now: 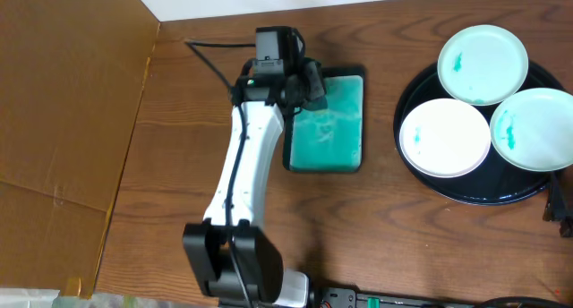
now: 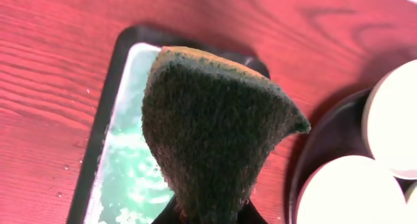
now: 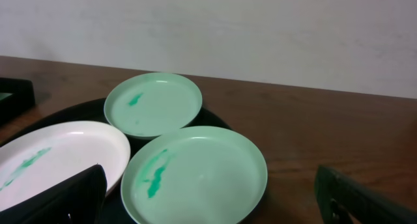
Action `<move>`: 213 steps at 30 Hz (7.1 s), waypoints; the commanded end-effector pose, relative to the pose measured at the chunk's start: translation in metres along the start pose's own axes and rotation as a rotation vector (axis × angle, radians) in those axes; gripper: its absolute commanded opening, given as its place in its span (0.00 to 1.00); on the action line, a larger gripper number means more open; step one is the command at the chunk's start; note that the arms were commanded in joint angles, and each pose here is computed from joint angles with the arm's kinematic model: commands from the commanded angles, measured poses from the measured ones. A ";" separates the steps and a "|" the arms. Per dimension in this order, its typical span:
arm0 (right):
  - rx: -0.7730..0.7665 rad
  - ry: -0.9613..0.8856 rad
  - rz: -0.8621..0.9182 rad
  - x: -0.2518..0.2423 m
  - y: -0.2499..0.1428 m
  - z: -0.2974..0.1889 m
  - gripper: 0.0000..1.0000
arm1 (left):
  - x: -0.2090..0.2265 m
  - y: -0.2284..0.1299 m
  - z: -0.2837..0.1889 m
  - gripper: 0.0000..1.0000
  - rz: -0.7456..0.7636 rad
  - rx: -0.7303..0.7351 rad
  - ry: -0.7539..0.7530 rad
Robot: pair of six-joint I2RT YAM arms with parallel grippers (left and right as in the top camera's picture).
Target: Clean dirty plates on tray and stack at the side
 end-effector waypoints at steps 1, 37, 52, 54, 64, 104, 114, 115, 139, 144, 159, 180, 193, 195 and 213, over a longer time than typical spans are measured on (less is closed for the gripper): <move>0.001 0.004 -0.009 0.001 -0.001 0.000 0.99 | 0.003 -0.004 0.008 0.07 -0.028 0.019 0.010; 0.001 0.004 -0.009 0.001 -0.001 0.000 0.99 | 0.024 -0.074 0.088 0.07 -0.035 0.150 0.065; 0.001 0.004 -0.009 0.001 -0.001 0.000 0.99 | -0.078 -0.047 -0.015 0.07 -0.141 -0.002 -0.237; 0.001 0.004 -0.009 0.001 -0.001 0.000 0.99 | -0.098 -0.058 -0.002 0.07 -0.169 0.044 -0.235; 0.001 0.004 -0.009 0.001 -0.001 0.000 0.99 | -0.206 -0.104 0.090 0.07 -0.130 0.096 -0.231; 0.454 0.342 0.028 0.094 0.184 0.070 0.99 | -0.149 -0.031 0.010 0.75 0.018 -0.189 -0.157; 0.820 0.639 0.397 0.127 0.107 0.168 0.73 | -0.137 -0.042 0.014 0.75 0.038 -0.128 -0.117; 0.849 0.577 0.399 0.123 0.093 0.176 0.68 | -0.137 -0.043 0.014 0.75 0.038 -0.126 -0.117; 1.122 0.029 -0.048 0.096 -0.081 0.215 0.62 | -0.135 -0.046 0.015 0.75 0.040 -0.110 -0.110; 1.176 0.043 -0.028 0.097 -0.100 0.213 0.63 | -0.135 -0.047 0.015 0.75 0.040 -0.109 -0.110; 1.200 0.097 -0.034 0.100 -0.108 0.212 0.66 | -0.135 -0.047 0.015 0.75 0.040 -0.109 -0.110; 1.324 -0.001 0.034 0.088 -0.124 0.185 0.63 | -0.135 -0.047 0.015 0.75 0.040 -0.109 -0.110; 1.341 -0.117 0.056 0.062 -0.122 0.182 0.43 | -0.171 -0.067 0.027 0.75 0.142 -0.027 -0.253; 1.342 -0.091 0.074 0.067 -0.122 0.183 0.39 | -0.180 -0.071 0.035 0.82 0.160 -0.018 -0.266; 1.350 -0.062 0.097 0.079 -0.128 0.183 0.07 | -0.206 -0.096 0.067 0.66 0.215 0.043 -0.284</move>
Point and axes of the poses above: each gripper's point midway between its finger pads, its own z axis out along the fingers, its own x axis along the line the jaws close on, y = z × x, the point moved 3 cm from there along -z, back along the fingers, and after that the axes turned 14 degrees about z, right-handed, at the moved point
